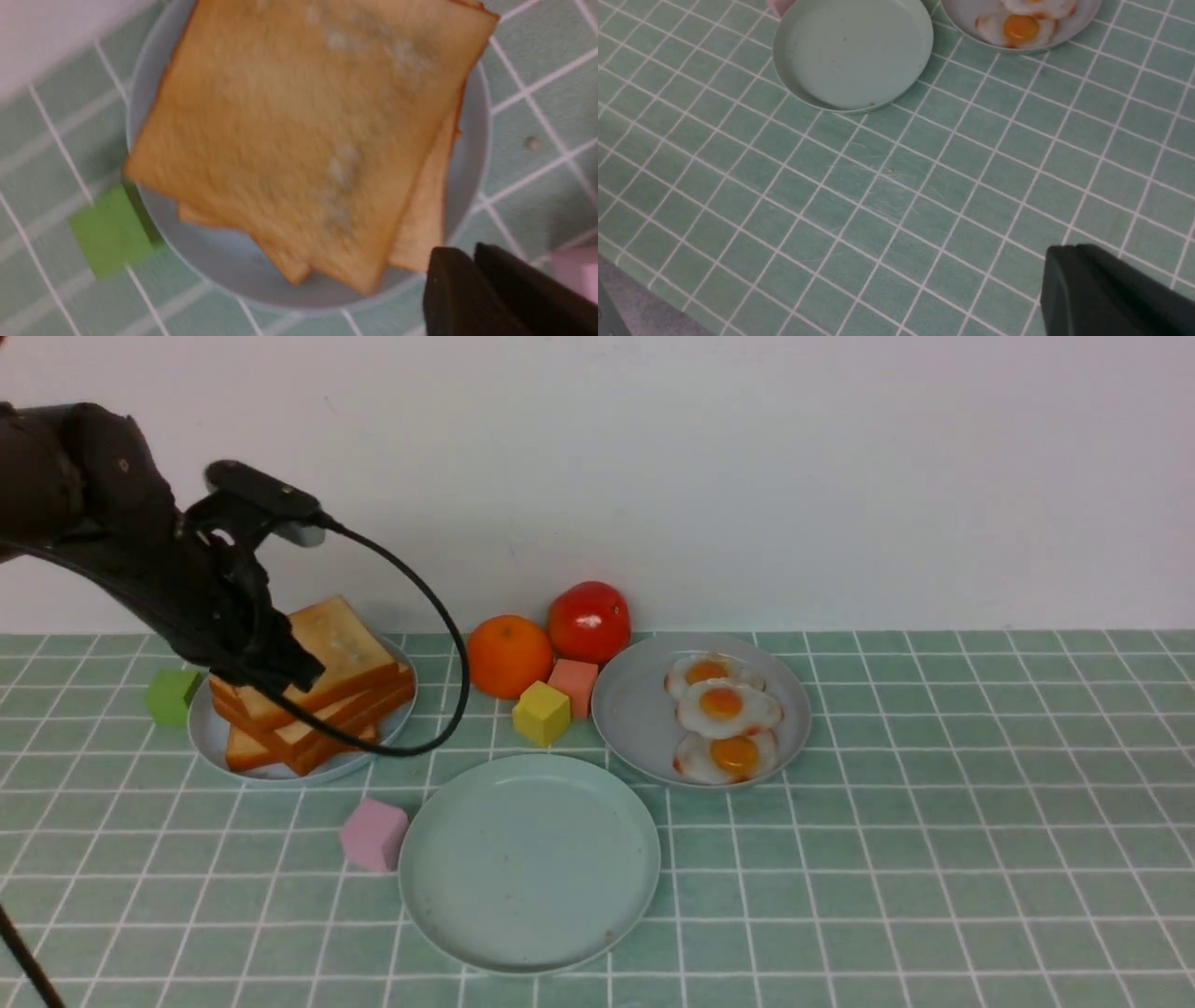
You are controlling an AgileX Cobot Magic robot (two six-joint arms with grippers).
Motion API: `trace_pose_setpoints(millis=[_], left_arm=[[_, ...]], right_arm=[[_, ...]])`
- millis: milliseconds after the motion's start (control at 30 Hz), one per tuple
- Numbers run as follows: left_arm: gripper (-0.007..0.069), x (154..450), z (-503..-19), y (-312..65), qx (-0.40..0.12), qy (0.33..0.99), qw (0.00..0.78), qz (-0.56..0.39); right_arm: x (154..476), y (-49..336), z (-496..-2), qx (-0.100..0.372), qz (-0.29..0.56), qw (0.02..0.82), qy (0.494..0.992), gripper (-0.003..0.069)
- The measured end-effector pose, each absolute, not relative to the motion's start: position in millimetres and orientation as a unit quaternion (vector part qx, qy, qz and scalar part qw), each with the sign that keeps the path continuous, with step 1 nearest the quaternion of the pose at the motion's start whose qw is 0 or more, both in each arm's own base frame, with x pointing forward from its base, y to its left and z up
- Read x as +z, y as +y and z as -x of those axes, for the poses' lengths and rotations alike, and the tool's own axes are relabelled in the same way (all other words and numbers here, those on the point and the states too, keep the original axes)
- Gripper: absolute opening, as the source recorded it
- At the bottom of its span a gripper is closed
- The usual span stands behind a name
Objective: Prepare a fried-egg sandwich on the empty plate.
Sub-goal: Use the left arm to grab a slice of bread
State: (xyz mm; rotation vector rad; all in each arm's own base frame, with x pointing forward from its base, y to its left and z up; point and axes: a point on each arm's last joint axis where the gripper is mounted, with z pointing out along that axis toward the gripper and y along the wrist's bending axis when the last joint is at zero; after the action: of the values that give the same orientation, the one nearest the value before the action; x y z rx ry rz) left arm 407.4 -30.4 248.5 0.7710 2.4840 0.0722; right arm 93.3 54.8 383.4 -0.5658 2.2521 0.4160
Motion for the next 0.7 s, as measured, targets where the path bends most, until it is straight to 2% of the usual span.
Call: trace_pose_setpoints(millis=[33,100,200,333,467,533,700], left_arm=[[0.0157,246,-410,-30,0.031,0.917,0.268,-0.294],[0.0259,238,-415,-30,0.044,0.910,0.270,-0.312],[0.0345,227,-421,-28,0.061,0.904,0.270,-0.325],[0.0383,212,-427,-26,0.074,0.902,0.257,-0.339],[0.0377,203,-430,-25,0.080,0.901,0.252,-0.345],[0.0351,202,-431,-26,0.080,0.901,0.252,-0.345],[0.0183,201,-431,-26,0.078,0.902,0.248,-0.345]], right_arm=[[383,55,-93,0.163,0.222,0.381,0.882,0.0003],[384,55,-93,0.167,0.221,0.382,0.882,0.0003],[385,57,-93,0.175,0.220,0.384,0.880,0.0004],[385,59,-92,0.189,0.218,0.383,0.878,0.0006],[386,59,-92,0.191,0.217,0.385,0.877,0.0008],[386,59,-92,0.193,0.217,0.385,0.876,0.0009],[386,61,-92,0.202,0.216,0.385,0.874,0.0011]])
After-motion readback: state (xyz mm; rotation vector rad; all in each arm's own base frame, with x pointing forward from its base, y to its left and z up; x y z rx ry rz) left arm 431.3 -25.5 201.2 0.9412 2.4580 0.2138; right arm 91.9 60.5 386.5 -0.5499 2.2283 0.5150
